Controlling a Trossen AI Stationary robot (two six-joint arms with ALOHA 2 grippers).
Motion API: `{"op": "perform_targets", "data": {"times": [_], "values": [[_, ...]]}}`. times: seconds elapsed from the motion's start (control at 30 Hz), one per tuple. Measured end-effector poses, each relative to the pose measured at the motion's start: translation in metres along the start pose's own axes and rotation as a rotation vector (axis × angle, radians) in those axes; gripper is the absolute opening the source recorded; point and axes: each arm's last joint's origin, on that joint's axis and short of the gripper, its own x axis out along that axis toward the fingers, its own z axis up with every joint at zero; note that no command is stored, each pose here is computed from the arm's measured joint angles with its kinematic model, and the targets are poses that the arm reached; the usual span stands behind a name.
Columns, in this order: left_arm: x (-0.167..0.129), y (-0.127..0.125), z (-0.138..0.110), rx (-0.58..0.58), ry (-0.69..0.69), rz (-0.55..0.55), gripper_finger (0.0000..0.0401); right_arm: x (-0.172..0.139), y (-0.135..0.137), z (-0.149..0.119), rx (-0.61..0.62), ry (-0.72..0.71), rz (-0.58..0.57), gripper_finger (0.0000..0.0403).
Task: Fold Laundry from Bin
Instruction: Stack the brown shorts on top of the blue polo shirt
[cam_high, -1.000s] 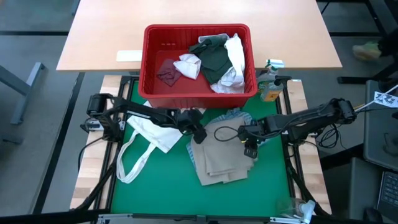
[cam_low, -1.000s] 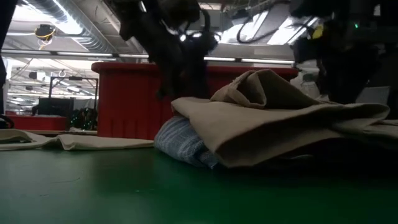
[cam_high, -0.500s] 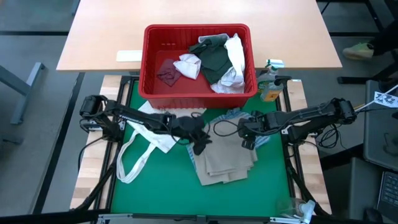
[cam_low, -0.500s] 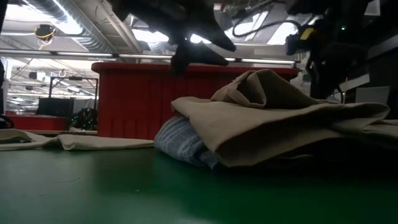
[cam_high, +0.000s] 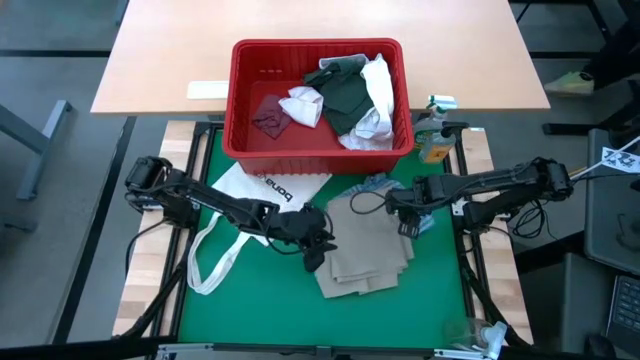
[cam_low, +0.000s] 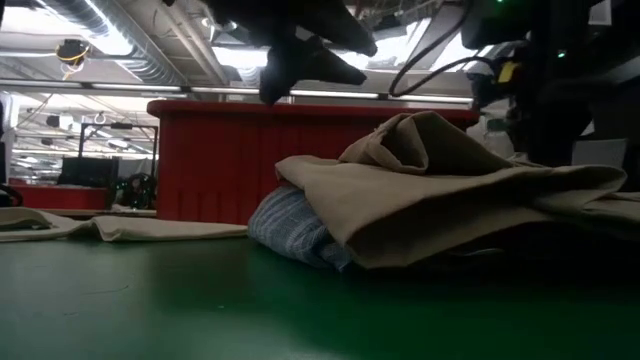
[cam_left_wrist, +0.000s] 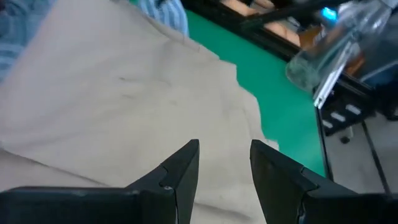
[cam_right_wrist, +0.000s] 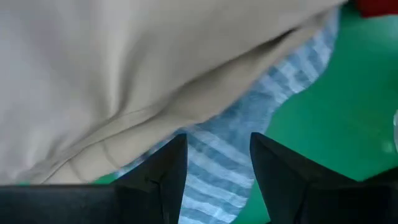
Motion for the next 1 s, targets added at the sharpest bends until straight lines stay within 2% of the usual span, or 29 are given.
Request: {"op": "perform_targets", "data": {"times": [0.2, 0.43, 0.6, 0.77, 1.0], "values": [[-0.005, -0.012, -0.021, 0.046, 0.115, 0.014, 0.0139, 0.003, -0.015, 0.004, 0.069, 0.044, 0.083, 0.0177], [-0.012, -0.024, -0.043, 0.068, 0.185, 0.08, 0.0139, 0.012, -0.023, -0.001, 0.158, 0.058, -0.044, 0.0177], [-0.015, -0.03, -0.048, 0.087, 0.174, 0.097, 0.0139, 0.038, -0.019, -0.013, 0.212, 0.098, 0.023, 0.0177], [-0.015, -0.03, -0.048, 0.091, 0.158, 0.115, 0.0139, 0.062, -0.013, -0.023, 0.255, 0.135, 0.192, 0.0177], [-0.015, -0.03, -0.048, 0.09, 0.162, 0.109, 0.0139, 0.063, -0.003, -0.032, 0.251, 0.3, 0.552, 0.0177]]}}
